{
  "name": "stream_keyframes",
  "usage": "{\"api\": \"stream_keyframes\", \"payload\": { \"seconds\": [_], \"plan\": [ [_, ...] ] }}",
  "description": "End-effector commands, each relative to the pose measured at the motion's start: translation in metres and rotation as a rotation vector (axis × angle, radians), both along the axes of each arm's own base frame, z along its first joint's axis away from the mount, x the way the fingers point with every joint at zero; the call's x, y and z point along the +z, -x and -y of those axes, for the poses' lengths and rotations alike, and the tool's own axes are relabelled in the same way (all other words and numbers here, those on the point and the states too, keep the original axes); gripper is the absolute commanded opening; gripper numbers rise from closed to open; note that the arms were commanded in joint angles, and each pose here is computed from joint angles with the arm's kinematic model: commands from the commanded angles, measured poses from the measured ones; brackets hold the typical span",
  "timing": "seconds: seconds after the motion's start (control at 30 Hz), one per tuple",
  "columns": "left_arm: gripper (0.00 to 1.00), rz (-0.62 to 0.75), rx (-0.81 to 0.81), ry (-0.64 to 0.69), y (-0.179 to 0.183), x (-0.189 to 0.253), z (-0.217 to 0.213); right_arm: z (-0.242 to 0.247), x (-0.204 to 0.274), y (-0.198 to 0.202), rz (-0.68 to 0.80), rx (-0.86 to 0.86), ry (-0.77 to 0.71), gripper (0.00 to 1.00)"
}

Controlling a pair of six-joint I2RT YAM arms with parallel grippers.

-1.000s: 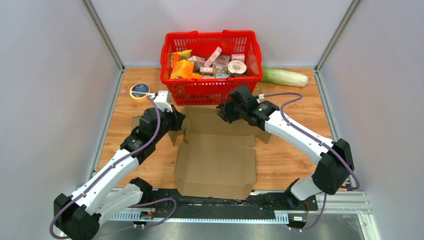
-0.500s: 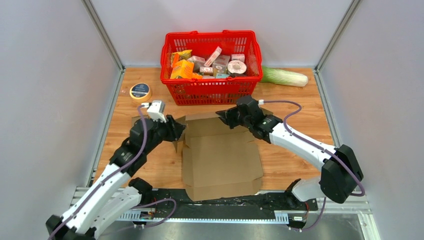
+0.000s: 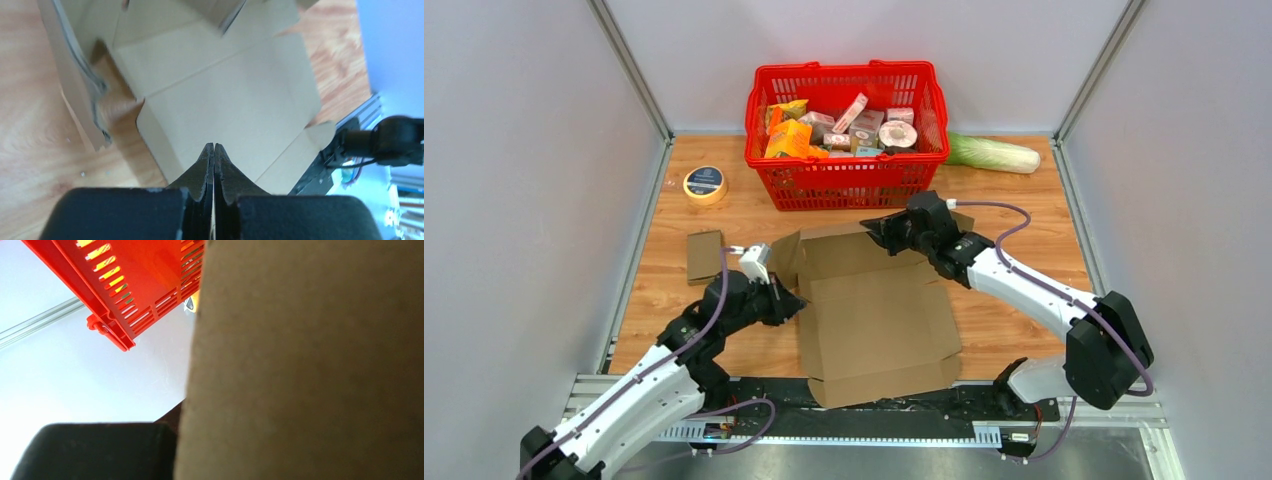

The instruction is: Fold the paper box

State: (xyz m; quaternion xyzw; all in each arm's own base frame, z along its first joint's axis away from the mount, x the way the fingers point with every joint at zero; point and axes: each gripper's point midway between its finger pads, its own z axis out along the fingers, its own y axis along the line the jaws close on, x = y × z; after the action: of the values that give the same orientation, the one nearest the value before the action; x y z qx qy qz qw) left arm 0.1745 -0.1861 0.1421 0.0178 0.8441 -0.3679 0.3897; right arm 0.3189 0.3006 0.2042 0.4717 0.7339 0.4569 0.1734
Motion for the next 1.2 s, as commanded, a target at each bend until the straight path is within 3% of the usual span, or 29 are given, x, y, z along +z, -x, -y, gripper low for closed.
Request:
{"api": "stream_keyframes", "payload": {
  "seconds": [0.0,0.37,0.6,0.93,1.17],
  "plan": [
    [0.00,0.014,0.002,0.079,-0.004,0.003,0.020,0.014,0.000,0.000,0.012,-0.028,-0.006,0.08],
    [0.00,-0.171,0.052,-0.071,-0.009,-0.074,0.030,0.038,0.010,-0.018,0.026,-0.139,-0.064,0.07],
    [0.00,-0.176,0.133,-0.098,-0.011,-0.097,0.015,0.066,0.011,-0.027,0.049,-0.203,-0.083,0.06],
    [0.00,-0.247,0.226,-0.237,-0.024,-0.132,0.004,0.067,-0.014,0.002,0.047,-0.078,-0.017,0.04],
    [0.00,-0.270,0.226,-0.253,-0.023,-0.145,0.004,0.074,-0.028,0.022,0.178,-0.012,0.017,0.02]
  ]
}}
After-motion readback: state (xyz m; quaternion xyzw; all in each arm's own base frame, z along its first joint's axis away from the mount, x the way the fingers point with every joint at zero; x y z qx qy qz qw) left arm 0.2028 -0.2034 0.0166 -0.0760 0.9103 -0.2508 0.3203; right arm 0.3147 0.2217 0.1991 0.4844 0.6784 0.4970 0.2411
